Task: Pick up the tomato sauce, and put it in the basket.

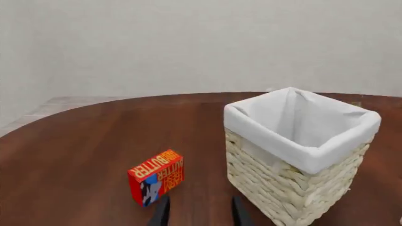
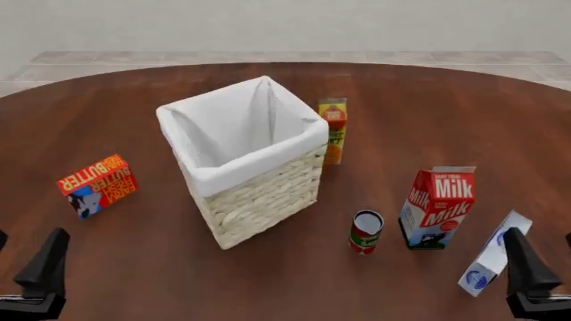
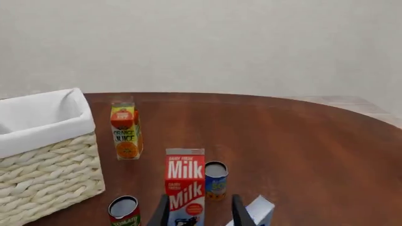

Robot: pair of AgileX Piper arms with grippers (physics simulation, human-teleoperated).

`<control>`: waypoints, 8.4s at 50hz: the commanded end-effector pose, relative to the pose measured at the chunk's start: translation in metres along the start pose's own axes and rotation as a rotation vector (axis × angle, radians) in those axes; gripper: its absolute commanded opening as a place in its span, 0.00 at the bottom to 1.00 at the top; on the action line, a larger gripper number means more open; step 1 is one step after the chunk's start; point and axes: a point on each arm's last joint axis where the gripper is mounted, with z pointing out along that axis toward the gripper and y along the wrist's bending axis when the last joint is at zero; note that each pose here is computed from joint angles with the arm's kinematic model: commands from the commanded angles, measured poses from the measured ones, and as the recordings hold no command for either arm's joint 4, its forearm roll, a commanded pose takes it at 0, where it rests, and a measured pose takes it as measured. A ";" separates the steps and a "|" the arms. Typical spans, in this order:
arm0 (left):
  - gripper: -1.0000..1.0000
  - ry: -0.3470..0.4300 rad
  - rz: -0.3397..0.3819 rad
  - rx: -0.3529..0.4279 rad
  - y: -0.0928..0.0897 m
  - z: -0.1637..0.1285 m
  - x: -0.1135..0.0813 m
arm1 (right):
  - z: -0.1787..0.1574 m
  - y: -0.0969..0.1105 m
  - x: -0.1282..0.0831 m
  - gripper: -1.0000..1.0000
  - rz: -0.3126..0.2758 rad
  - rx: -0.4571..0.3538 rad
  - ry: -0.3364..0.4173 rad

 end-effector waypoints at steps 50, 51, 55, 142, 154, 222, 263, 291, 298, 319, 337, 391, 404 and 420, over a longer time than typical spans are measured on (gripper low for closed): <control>1.00 0.195 0.000 0.268 -0.020 0.026 -0.110 | 0.000 0.000 -0.001 1.00 0.001 -0.008 0.001; 1.00 0.195 0.000 0.268 -0.020 0.026 -0.110 | 0.000 0.000 -0.001 1.00 0.001 -0.008 0.001; 1.00 0.211 0.034 0.318 -0.025 0.031 -0.127 | 0.001 0.000 -0.001 1.00 0.000 -0.007 0.002; 1.00 0.527 0.067 0.813 -0.216 0.147 -0.106 | 0.001 0.000 -0.001 1.00 0.001 -0.008 0.001; 1.00 0.564 0.079 0.838 -0.242 0.155 -0.085 | 0.001 0.000 -0.001 1.00 0.000 -0.007 0.001; 1.00 0.738 0.145 0.861 -0.322 0.184 0.022 | 0.001 0.000 -0.001 1.00 0.001 -0.008 0.001; 1.00 0.802 0.140 0.849 -0.340 0.187 0.069 | 0.001 0.000 -0.001 1.00 0.001 -0.008 0.001; 1.00 0.823 0.137 0.849 -0.351 0.188 0.090 | 0.001 0.000 -0.001 1.00 0.001 -0.008 0.001; 1.00 0.827 0.135 0.849 -0.353 0.188 0.096 | 0.001 0.000 -0.001 1.00 0.001 -0.008 0.001; 1.00 0.843 0.113 0.845 -0.360 0.186 0.103 | 0.001 0.000 -0.001 1.00 0.000 -0.008 0.001; 1.00 0.888 0.093 0.841 -0.373 0.181 0.109 | 0.001 0.000 -0.001 1.00 0.000 -0.007 0.001; 0.00 0.761 0.156 0.906 -0.343 0.171 0.026 | 0.001 0.000 -0.001 1.00 0.001 -0.008 0.001; 0.00 0.712 0.146 0.930 -0.321 0.155 -0.028 | 0.001 0.000 -0.001 1.00 0.000 -0.008 0.001; 0.00 0.647 0.119 0.919 -0.277 0.142 -0.087 | 0.001 0.000 -0.001 1.00 0.000 -0.008 0.001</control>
